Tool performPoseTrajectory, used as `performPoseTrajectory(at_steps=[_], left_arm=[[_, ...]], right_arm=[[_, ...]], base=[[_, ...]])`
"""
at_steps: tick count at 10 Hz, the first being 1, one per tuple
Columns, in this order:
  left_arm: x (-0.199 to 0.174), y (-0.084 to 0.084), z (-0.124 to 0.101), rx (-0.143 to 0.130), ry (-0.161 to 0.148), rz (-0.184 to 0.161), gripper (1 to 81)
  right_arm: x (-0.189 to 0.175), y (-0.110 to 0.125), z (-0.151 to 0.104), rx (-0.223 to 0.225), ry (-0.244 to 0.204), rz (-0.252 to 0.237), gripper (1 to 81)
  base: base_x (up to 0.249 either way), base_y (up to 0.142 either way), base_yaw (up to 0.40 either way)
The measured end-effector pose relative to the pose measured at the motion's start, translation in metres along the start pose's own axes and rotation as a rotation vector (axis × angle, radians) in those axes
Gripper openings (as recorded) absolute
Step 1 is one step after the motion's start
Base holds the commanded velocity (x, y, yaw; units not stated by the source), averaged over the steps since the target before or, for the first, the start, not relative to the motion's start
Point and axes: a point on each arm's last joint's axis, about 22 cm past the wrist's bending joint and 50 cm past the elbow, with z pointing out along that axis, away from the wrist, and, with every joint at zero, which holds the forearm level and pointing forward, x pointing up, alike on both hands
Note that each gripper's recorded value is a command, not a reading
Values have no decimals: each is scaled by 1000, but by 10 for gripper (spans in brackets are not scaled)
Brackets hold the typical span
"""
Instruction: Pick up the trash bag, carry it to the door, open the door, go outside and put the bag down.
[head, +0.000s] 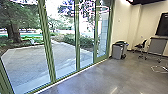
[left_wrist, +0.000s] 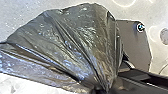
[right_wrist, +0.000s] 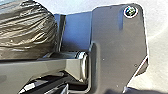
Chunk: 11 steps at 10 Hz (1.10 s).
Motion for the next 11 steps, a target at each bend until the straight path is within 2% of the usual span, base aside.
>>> performPoseTrajectory(at_steps=[3, 6, 11], left_arm=[[0, -5, -1, 7, 1, -1, 10], [-1, 1, 0, -1, -1, 0, 10], [0, 0, 0, 0, 0, 0, 10]], right_arm=[[0, -2, 1, 3, 0, 0, 811], [-2, 1, 0, -1, -2, 1, 811], [-2, 0, 0, 0, -2, 1, 811]], base=[[143, -67, 0], [143, -68, 0], [143, -68, 0]])
